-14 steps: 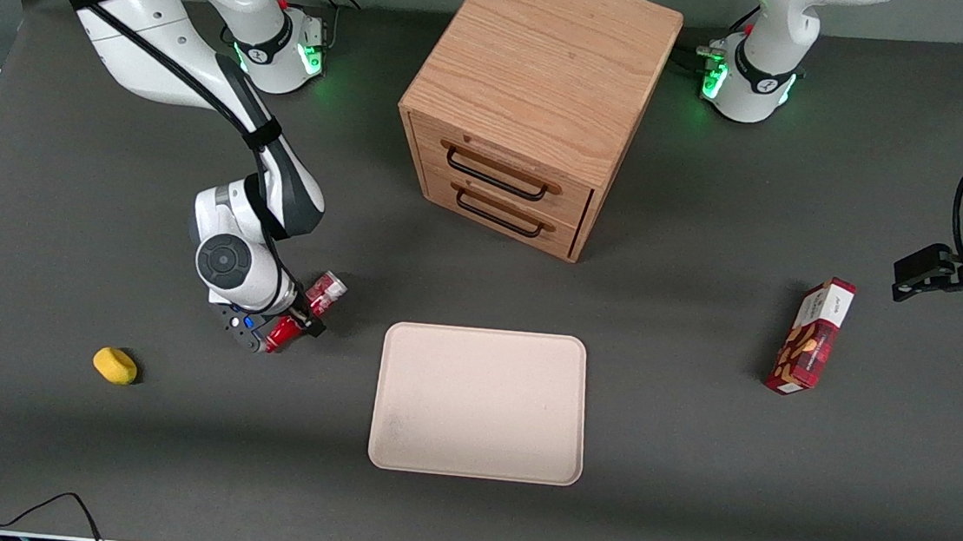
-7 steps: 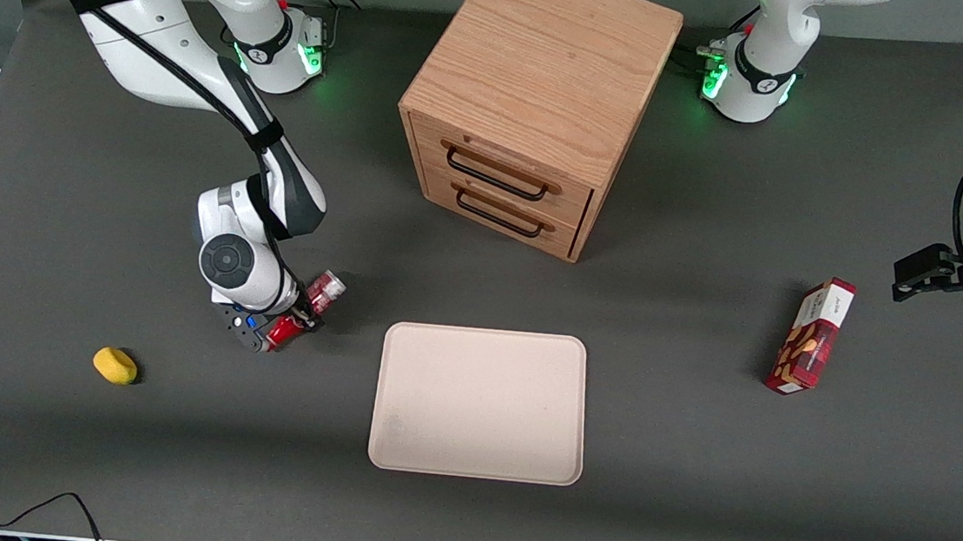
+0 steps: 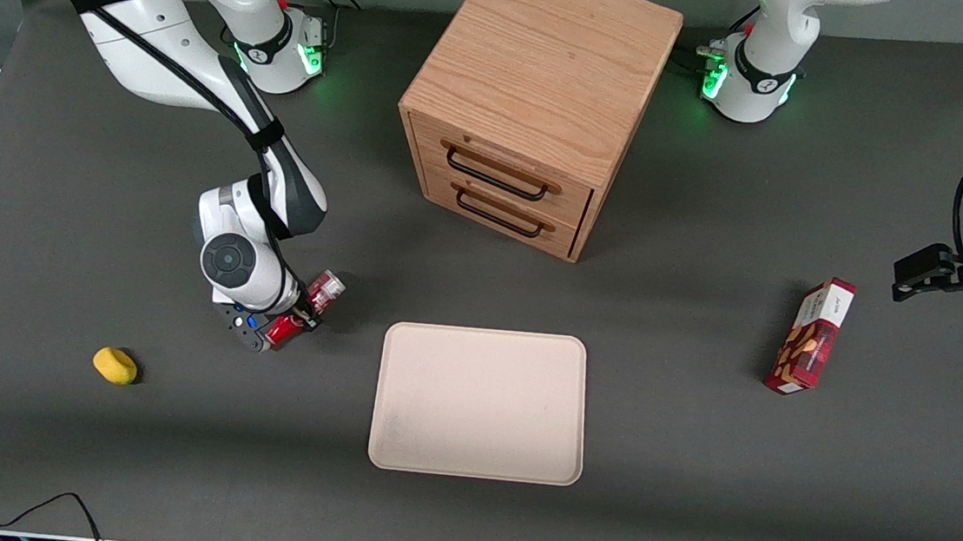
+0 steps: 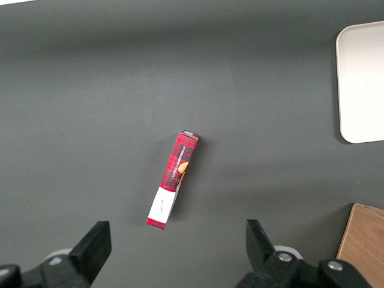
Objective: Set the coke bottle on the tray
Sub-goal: 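Close the right gripper around the bottle's body and lift it, then carry the held bottle upright over to the cream tray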
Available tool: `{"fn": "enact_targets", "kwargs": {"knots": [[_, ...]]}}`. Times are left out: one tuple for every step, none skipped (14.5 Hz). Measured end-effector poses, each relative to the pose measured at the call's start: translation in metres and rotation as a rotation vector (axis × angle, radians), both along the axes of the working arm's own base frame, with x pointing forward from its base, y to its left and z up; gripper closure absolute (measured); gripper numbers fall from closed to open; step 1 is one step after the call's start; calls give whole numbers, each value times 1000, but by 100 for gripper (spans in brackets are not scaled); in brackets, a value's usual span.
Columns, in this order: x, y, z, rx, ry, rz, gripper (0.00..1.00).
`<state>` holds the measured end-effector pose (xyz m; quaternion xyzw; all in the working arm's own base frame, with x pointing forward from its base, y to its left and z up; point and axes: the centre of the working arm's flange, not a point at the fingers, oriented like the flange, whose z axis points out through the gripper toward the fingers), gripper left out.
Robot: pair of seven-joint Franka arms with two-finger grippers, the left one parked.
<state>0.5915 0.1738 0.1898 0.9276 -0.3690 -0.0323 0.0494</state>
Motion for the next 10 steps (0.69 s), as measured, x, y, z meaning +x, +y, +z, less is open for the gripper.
{"fn": "enact_targets", "kwargs": {"knots": [[1,0,8,-1,-5,1,44],[3,0,20,-7,-7,1,44],[5,0,39,-13,-11,0,44],[8,0,62,-20,-15,2,44],[9,0,90,-29,-15,6,44],[9,-1,120,-40,-11,8,44],[9,-2,150,-49,-8,3,44],[9,-5,180,-53,-4,2,44],[9,-9,207,-48,3,11,44],[9,-15,234,-35,13,20,44]]}}
